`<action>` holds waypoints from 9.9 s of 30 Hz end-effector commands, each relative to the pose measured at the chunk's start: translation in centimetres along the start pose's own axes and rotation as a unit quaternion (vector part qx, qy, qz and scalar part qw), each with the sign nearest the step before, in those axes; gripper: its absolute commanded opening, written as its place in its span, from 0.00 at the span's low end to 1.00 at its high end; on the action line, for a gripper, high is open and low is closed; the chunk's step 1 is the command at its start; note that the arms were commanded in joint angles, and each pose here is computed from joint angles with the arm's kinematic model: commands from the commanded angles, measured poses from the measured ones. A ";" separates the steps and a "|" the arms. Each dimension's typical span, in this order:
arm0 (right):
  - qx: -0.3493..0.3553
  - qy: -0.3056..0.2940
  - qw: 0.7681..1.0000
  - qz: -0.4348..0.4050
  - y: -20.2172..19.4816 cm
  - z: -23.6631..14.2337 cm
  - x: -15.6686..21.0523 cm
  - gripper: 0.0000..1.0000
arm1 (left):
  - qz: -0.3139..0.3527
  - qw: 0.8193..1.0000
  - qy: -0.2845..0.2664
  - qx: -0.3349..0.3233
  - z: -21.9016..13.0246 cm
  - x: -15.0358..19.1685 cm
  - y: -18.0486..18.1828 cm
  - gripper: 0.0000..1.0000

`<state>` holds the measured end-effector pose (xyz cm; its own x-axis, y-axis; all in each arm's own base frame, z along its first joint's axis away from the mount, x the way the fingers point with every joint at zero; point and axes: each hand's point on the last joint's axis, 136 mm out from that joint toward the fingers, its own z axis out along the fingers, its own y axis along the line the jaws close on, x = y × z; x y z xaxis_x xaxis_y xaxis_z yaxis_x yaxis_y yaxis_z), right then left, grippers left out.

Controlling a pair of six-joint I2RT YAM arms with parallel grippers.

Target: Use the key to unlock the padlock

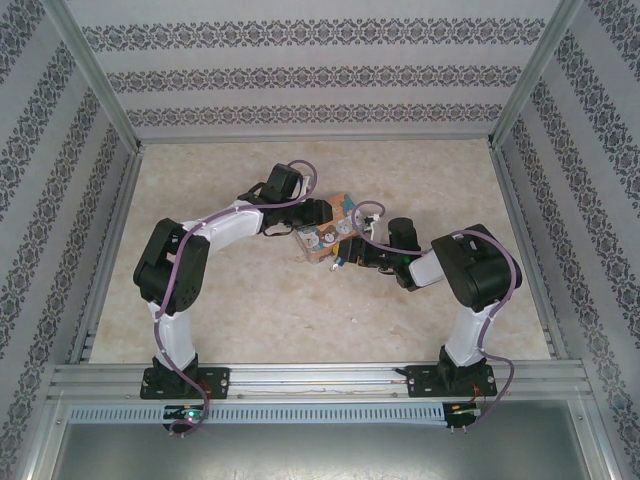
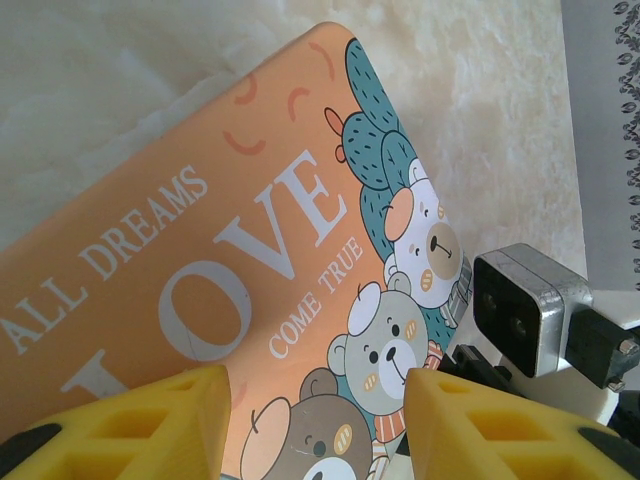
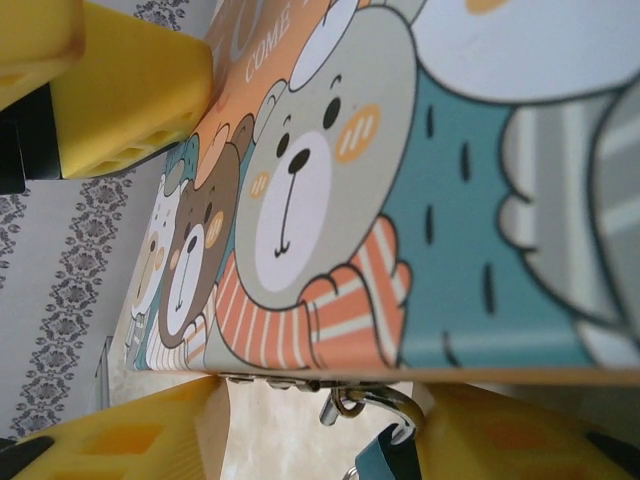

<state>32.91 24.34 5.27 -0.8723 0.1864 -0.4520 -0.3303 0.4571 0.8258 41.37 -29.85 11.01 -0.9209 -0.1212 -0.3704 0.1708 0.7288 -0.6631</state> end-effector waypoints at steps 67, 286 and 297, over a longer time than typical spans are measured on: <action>-0.005 -0.146 0.971 0.189 -1.7 -1.8 -1.6 0.00 | -0.037 0.998 0.051 -0.026 0.4 5.7 2.8 0.48; 0.434 -0.307 0.810 -0.247 -9.2 -21.0 -13.1 0.98 | 0.172 0.835 -0.383 -0.356 -20.7 -1.7 24.4 0.99; 0.438 -0.305 0.807 -0.253 -9.1 -20.8 -13.0 0.98 | 0.173 0.835 -0.383 -0.356 -20.7 -1.7 24.4 0.99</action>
<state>39.47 -0.55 9.93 -0.2980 0.0550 -0.9530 0.0214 0.9985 0.0509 39.57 1.58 8.48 -0.3326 -0.0016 -0.9431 -0.1097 0.9933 0.0370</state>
